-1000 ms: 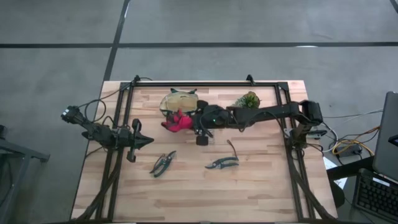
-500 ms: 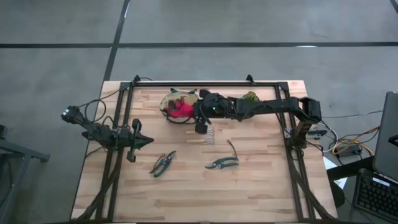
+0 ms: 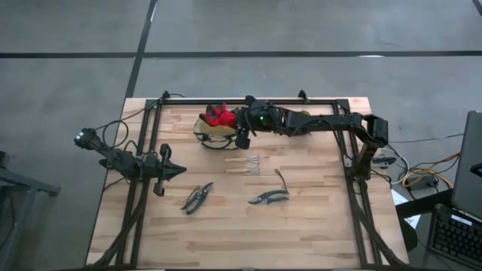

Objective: Pick & Place Garden tools in Gardening bag
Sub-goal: Put the gloves into the gardening bag

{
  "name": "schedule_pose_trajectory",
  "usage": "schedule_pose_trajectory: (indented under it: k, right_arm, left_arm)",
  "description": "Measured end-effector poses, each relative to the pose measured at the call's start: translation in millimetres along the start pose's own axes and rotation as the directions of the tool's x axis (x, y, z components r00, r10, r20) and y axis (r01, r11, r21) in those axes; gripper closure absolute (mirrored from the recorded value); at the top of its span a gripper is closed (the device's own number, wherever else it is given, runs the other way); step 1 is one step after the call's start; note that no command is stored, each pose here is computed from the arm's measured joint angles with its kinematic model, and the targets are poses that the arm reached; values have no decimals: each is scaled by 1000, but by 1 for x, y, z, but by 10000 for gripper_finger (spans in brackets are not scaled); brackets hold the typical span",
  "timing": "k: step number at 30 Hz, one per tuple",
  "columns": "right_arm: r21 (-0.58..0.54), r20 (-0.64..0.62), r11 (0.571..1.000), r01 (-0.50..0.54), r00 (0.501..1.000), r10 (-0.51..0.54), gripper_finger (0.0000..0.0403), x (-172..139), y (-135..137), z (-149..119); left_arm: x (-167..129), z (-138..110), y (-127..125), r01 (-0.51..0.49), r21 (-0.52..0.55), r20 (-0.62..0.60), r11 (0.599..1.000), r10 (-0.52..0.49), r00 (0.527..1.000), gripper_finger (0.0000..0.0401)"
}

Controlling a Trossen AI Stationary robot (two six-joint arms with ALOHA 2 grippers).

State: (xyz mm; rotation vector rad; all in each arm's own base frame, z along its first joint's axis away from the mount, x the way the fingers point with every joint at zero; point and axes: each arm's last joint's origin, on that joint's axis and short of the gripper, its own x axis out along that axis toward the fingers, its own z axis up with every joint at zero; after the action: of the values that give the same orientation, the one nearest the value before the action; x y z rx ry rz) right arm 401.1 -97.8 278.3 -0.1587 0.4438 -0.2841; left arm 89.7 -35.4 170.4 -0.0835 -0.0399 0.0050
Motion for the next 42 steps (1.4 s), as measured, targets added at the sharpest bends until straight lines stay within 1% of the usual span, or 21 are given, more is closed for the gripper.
schedule_pose_trajectory:
  k: [6, 16, 25, 29, 32, 35, 42]
  right_arm:
    - [14, 11, 1000, 17, 1000, -18, 255, 1, -7, 0]
    - [46, 48, 999, 20, 999, -22, 255, 3, -7, 2]
    - [33, -20, 999, 12, 1000, -12, 255, 25, -2, -19]
    - [36, -25, 999, 18, 1000, -17, 255, 26, -4, -21]
    - [63, -26, 998, 19, 1000, -17, 255, 26, -4, -21]
    - [66, -23, 998, 0, 1000, 2, 255, 26, -3, -21]
    - [94, -37, 996, -6, 999, 9, 255, 27, -2, -26]
  left_arm:
    - [0, 0, 0, 0, 0, 0, 1000, 0, 1000, 396]
    - [0, 0, 0, 0, 0, 0, 1000, 0, 1000, 396]
    - [0, 0, 0, 0, 0, 0, 1000, 0, 1000, 396]
    - [0, 0, 0, 0, 0, 0, 1000, 0, 1000, 396]
    - [0, 0, 0, 0, 0, 0, 1000, 0, 1000, 396]
    - [0, 0, 0, 0, 0, 1, 1000, 0, 1000, 396]
    - [0, 0, 0, 0, 0, 0, 1000, 0, 1000, 396]
